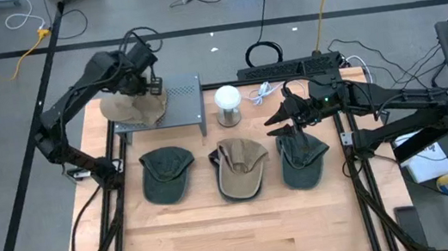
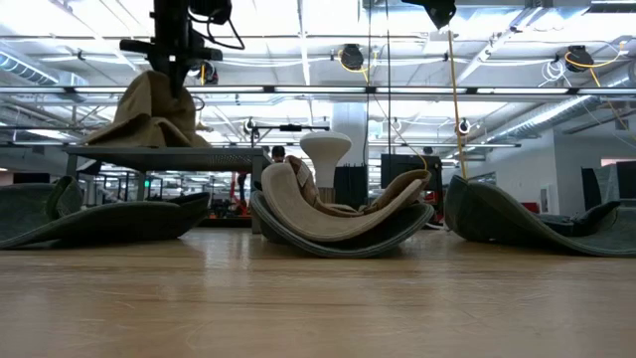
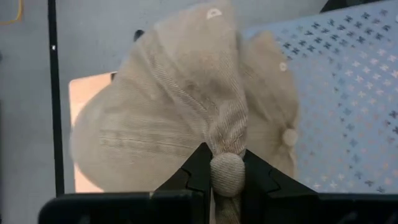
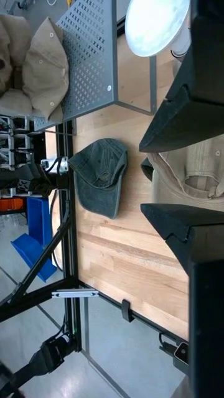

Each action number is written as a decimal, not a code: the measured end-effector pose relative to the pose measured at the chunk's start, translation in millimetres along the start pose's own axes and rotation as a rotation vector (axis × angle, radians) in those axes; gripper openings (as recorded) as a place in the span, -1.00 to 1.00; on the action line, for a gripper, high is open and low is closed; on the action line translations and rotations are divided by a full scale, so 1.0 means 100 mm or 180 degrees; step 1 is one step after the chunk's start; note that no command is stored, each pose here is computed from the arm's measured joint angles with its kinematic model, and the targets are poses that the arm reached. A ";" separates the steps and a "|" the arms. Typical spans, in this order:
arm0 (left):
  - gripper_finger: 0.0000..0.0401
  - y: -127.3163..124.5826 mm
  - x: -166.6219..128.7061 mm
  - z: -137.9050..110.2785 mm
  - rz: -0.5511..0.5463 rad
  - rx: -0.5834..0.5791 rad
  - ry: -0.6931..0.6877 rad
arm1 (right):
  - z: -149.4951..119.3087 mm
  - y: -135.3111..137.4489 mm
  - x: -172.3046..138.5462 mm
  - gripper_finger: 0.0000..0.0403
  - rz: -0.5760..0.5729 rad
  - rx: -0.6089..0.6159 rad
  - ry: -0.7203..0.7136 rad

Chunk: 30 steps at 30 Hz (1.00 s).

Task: Pick & Place hat
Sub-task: Stack the right brown cap on the brown cap on the shelf

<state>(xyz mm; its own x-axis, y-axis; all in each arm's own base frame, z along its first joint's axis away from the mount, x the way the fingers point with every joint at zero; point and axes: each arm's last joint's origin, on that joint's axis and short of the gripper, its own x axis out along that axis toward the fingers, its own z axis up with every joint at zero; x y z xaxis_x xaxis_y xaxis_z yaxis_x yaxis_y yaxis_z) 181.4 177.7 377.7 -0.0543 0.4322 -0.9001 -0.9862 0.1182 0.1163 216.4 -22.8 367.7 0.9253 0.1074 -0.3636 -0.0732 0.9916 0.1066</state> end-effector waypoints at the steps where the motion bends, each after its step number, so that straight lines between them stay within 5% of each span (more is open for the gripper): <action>1: -0.79 -0.02 0.01 0.00 -0.0020 -0.0014 -0.0011 | 0.00 0.00 0.00 -0.31 0.0000 0.0001 0.0000; 23: -0.79 -0.36 0.61 -0.31 -0.0076 -0.0070 0.0093 | 0.00 0.00 0.00 -0.31 -0.0002 -0.0021 -0.0002; 30: -0.48 -0.35 0.69 -0.35 -0.0026 -0.0185 0.0160 | 0.00 0.00 0.00 -0.31 -0.0003 -0.0024 -0.0002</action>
<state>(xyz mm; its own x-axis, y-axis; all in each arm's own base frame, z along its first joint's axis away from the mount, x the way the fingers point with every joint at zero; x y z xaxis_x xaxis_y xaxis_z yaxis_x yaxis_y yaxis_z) 206.4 172.5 296.6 -0.0527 0.3858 -0.9211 -0.9940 0.0687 0.0856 216.4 -22.8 367.8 0.9257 0.1065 -0.3630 -0.0752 0.9922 0.0994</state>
